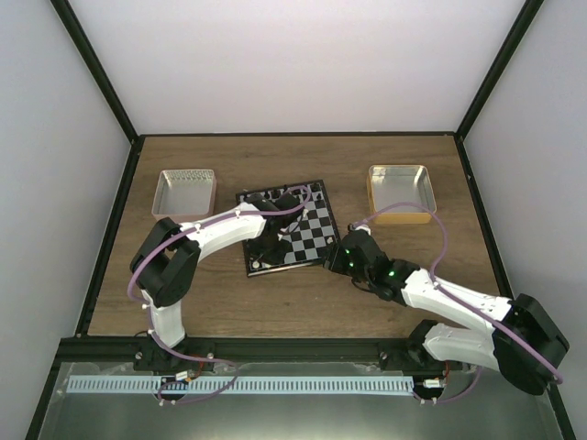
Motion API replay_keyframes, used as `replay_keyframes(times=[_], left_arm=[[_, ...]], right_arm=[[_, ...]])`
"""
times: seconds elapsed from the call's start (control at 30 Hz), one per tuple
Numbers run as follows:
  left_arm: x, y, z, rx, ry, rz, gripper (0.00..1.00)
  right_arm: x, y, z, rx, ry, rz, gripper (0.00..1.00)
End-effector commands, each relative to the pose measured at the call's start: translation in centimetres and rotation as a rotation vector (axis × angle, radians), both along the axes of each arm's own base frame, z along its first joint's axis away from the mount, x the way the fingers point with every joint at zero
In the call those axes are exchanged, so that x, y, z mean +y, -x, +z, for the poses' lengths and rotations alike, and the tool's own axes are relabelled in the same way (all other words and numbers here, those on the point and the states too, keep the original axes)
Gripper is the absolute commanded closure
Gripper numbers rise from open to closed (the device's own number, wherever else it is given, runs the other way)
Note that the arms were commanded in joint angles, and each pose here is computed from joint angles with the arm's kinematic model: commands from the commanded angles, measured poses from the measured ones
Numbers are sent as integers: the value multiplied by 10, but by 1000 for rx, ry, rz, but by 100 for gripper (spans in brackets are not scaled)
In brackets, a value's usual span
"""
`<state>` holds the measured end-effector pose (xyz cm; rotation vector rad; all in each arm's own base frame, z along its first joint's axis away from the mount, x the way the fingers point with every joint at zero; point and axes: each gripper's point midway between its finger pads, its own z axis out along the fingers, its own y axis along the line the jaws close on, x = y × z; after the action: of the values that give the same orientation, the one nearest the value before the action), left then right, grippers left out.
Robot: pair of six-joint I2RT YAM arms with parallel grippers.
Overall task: Set up the chess pieces on the board
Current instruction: Place the chess piece on the chessboard.
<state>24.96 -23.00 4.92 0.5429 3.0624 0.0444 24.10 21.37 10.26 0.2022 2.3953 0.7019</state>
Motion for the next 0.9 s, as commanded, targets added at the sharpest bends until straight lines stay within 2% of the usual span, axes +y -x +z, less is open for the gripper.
replay_keyframes(times=[0.0,0.5,0.6,0.67,0.87], left_arm=[[1,-7,-4,-23,-12,-2,93],[5,-9,-6,-51,-19,11,92],[-1,-7,-4,-40,13,6,88],[-2,-8,0,-45,25,5,82],[-8,-21,34,-134,79,17,69]], right_arm=[[1,-4,3,-18,-2,-5,37],[1,-3,3,-15,-4,-3,37],[1,-3,3,-14,-2,-2,37],[2,-3,4,-14,-4,4,37],[8,-4,13,-39,-28,33,37]])
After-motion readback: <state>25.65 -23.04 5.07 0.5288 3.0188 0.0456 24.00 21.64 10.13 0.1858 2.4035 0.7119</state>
